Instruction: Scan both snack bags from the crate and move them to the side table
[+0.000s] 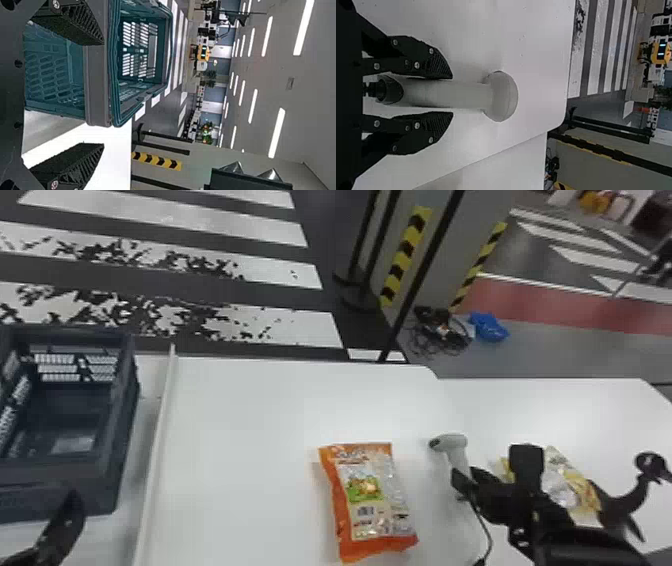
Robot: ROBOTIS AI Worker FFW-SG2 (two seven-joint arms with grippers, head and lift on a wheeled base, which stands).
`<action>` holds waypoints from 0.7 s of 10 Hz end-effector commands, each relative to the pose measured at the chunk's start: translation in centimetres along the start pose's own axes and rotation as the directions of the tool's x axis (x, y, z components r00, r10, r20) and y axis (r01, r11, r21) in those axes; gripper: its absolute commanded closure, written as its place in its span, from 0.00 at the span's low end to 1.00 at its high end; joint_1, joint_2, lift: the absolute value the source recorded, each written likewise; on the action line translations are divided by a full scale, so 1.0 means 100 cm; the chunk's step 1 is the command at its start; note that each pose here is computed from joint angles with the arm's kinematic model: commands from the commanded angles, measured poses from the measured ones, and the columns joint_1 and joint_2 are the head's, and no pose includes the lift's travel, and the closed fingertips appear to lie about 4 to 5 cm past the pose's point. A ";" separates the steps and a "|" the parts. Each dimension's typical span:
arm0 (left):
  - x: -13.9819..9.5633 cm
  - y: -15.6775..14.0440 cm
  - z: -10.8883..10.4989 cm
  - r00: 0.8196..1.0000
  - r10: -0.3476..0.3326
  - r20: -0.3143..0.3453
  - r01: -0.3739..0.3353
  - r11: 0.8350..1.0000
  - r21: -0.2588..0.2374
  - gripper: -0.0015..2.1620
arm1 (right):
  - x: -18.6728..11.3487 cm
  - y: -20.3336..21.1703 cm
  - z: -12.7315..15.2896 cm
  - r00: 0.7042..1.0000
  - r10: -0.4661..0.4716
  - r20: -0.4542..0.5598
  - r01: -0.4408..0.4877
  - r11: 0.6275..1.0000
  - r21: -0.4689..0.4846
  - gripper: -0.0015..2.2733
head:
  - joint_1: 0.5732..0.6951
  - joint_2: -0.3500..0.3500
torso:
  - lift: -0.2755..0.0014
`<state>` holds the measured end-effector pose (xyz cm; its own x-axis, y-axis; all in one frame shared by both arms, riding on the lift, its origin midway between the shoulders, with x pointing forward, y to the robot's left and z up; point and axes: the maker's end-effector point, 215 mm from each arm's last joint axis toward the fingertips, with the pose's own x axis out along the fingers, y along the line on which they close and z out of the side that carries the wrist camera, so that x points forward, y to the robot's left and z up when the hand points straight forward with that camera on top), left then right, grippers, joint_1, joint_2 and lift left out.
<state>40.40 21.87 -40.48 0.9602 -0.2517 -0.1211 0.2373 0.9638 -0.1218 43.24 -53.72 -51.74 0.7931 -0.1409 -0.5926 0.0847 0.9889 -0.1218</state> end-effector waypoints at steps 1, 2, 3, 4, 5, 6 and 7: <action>0.000 0.000 0.000 1.000 -0.001 0.000 0.001 1.000 -0.001 0.04 | 0.000 0.000 -0.001 1.000 -0.002 0.000 0.002 1.000 0.002 0.13 | 1.00 0.00 | 0.64; 0.000 0.001 -0.001 1.000 0.001 -0.001 -0.001 1.000 -0.002 0.04 | -0.001 -0.001 -0.001 1.000 -0.005 0.000 0.005 1.000 0.001 0.10 | 1.00 0.00 | 0.64; 0.000 0.001 -0.001 1.000 0.001 -0.001 -0.001 1.000 -0.002 0.04 | -0.004 -0.005 -0.002 1.000 -0.024 0.001 0.024 1.000 -0.004 0.05 | 1.00 0.00 | 0.64; 0.000 0.000 -0.001 1.000 0.000 -0.001 0.000 1.000 -0.002 0.04 | -0.012 -0.005 0.006 0.999 -0.034 0.023 0.034 0.999 -0.006 0.05 | 1.00 0.00 | 0.64; 0.000 0.000 -0.001 1.000 0.000 -0.001 0.000 1.000 -0.002 0.04 | -0.024 -0.005 0.015 0.999 -0.036 0.041 0.036 0.999 0.003 0.05 | 1.00 0.00 | 0.64; 0.000 0.001 -0.001 1.000 0.001 -0.001 -0.001 1.000 -0.002 0.04 | -0.037 -0.002 0.018 0.999 -0.030 0.039 0.029 0.999 0.032 0.05 | 1.00 0.00 | 0.64; 0.000 0.001 -0.001 1.000 0.001 -0.001 -0.001 1.000 -0.002 0.04 | -0.049 0.007 0.022 0.999 0.000 0.035 -0.003 0.998 0.066 0.05 | 1.00 0.00 | 0.64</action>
<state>40.39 21.91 -40.56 0.9603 -0.2506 -0.1227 0.2357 0.9639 -0.1237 41.16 -52.70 -47.69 0.8141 -0.1489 -0.5613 0.1202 0.9888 -0.0879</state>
